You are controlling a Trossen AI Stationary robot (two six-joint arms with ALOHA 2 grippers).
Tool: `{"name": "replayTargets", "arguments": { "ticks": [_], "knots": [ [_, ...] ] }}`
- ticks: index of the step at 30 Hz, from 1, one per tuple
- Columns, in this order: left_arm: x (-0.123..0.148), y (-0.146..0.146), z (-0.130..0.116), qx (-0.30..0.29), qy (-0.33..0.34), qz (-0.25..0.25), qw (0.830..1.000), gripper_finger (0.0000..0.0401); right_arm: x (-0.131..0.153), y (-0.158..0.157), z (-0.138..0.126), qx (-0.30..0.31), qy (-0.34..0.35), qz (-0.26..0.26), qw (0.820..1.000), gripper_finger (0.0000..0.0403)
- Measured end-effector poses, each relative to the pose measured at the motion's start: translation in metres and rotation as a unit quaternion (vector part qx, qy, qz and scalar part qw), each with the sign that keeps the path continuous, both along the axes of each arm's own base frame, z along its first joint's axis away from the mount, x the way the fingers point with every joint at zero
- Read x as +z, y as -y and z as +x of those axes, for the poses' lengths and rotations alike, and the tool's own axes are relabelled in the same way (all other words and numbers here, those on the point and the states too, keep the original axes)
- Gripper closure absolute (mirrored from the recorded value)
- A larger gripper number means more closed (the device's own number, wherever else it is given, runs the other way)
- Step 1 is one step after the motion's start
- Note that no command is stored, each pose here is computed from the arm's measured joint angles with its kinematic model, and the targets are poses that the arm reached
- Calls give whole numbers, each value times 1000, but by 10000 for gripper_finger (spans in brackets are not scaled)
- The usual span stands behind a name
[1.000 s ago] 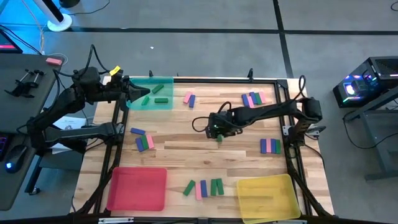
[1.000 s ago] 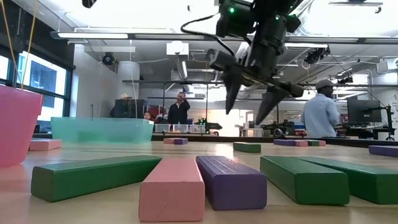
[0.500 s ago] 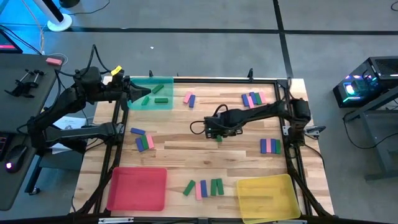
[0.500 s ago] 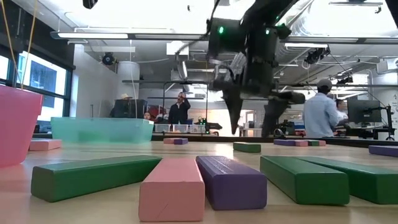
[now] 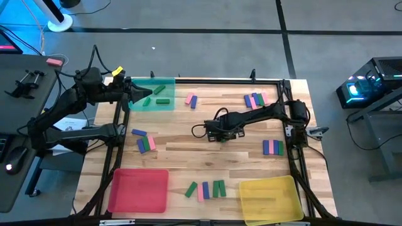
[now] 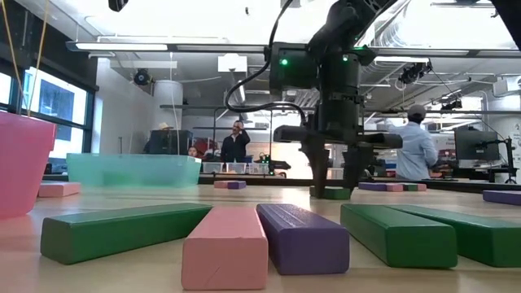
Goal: Sort blocks
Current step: Put the green block into the blue bin
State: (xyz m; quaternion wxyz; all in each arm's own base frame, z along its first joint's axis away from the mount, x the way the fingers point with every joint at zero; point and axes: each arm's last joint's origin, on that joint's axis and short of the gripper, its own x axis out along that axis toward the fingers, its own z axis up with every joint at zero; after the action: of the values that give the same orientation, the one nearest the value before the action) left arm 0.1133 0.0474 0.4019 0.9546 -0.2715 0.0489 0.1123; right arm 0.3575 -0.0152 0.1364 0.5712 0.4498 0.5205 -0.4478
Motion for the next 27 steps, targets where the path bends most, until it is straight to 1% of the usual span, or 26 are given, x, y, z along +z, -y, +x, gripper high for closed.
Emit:
{"name": "replayTargets", "arguments": {
  "ticks": [3,4,7,10,13,16,17,20,21,24,27],
  "knots": [
    [0,0,0,0,0,0,1000,401,1,-2,-1,15,-6,0,1000,355],
    [0,0,0,0,0,0,1000,401,2,-3,-1,22,-4,-1,1000,364],
    [1,0,0,0,6,1,1000,401,7,-6,-3,26,-1,-4,1000,364],
    [4,-1,2,1,22,-2,1000,401,22,-11,-11,33,-4,1,999,364],
    [8,-3,6,1,41,7,999,401,51,-15,-20,39,26,-14,999,364],
    [10,-7,15,0,51,16,999,401,81,-19,-33,47,53,-55,996,364],
    [9,-9,19,0,50,15,999,401,93,-22,-37,54,76,-68,993,364],
    [3,-17,36,-3,30,8,1000,401,130,-28,-54,87,142,-92,982,364],
    [-1,-19,43,-15,18,11,1000,401,140,-30,-58,104,166,-96,976,364],
    [-15,-24,70,-76,-23,29,996,398,171,-34,-72,159,241,-117,950,364],
    [-27,-24,101,-138,-30,52,989,381,196,-34,-83,202,303,-134,922,364]
  ]
}}
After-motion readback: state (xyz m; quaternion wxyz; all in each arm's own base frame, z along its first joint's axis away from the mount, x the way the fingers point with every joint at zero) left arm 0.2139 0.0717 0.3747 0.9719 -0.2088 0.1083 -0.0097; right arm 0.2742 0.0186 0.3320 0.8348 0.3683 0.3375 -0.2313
